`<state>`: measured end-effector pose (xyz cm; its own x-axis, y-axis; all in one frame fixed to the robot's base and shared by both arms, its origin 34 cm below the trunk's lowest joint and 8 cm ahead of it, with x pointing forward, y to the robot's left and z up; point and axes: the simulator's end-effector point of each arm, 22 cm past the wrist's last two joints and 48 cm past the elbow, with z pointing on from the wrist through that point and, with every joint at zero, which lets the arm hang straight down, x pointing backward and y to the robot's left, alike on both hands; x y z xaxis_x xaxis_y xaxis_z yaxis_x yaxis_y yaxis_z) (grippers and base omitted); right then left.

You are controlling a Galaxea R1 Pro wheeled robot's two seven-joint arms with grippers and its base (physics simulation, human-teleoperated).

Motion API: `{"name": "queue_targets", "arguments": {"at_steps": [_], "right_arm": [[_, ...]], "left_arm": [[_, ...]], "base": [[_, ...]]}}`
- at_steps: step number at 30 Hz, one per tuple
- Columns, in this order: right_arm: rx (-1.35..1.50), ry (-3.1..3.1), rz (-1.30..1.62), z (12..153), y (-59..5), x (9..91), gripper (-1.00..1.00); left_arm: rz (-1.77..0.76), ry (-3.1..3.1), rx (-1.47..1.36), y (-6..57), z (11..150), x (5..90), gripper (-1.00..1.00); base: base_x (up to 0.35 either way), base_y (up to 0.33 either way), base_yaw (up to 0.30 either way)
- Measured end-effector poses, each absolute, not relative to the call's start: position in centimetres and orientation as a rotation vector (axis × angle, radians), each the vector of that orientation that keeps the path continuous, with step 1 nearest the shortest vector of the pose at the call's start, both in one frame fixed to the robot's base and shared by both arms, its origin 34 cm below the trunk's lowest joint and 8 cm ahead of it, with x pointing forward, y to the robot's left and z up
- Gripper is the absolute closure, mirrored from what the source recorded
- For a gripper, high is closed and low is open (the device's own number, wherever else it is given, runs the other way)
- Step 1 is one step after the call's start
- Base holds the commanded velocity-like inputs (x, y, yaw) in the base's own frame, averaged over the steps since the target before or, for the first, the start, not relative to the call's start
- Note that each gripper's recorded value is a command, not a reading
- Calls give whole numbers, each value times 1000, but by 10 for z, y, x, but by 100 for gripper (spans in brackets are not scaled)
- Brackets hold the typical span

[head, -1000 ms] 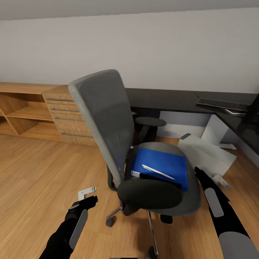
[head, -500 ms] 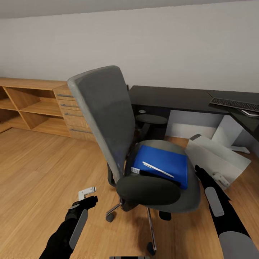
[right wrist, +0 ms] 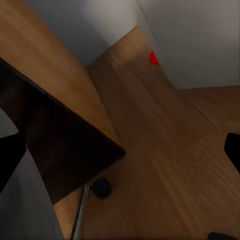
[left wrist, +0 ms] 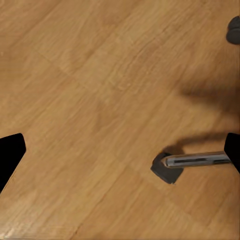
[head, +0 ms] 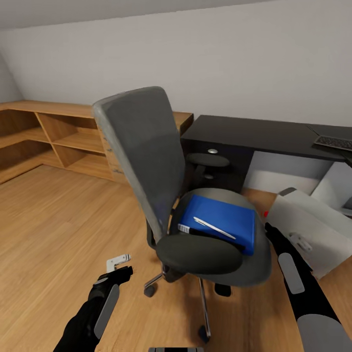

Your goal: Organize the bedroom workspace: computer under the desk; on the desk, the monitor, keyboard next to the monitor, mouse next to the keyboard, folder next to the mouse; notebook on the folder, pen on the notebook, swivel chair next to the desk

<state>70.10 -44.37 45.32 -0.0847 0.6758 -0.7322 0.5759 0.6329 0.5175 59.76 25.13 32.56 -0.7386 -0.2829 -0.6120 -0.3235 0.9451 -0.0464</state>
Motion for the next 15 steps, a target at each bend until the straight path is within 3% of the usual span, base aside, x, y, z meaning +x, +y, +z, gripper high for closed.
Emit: {"name": "queue_targets", "arguments": {"at_steps": [15], "right_arm": [[1058,1718,95,454,-458,696,-100]], "left_arm": [[84,2448,-426,251,325,597,-100]], "base": [[0,0,275]]}}
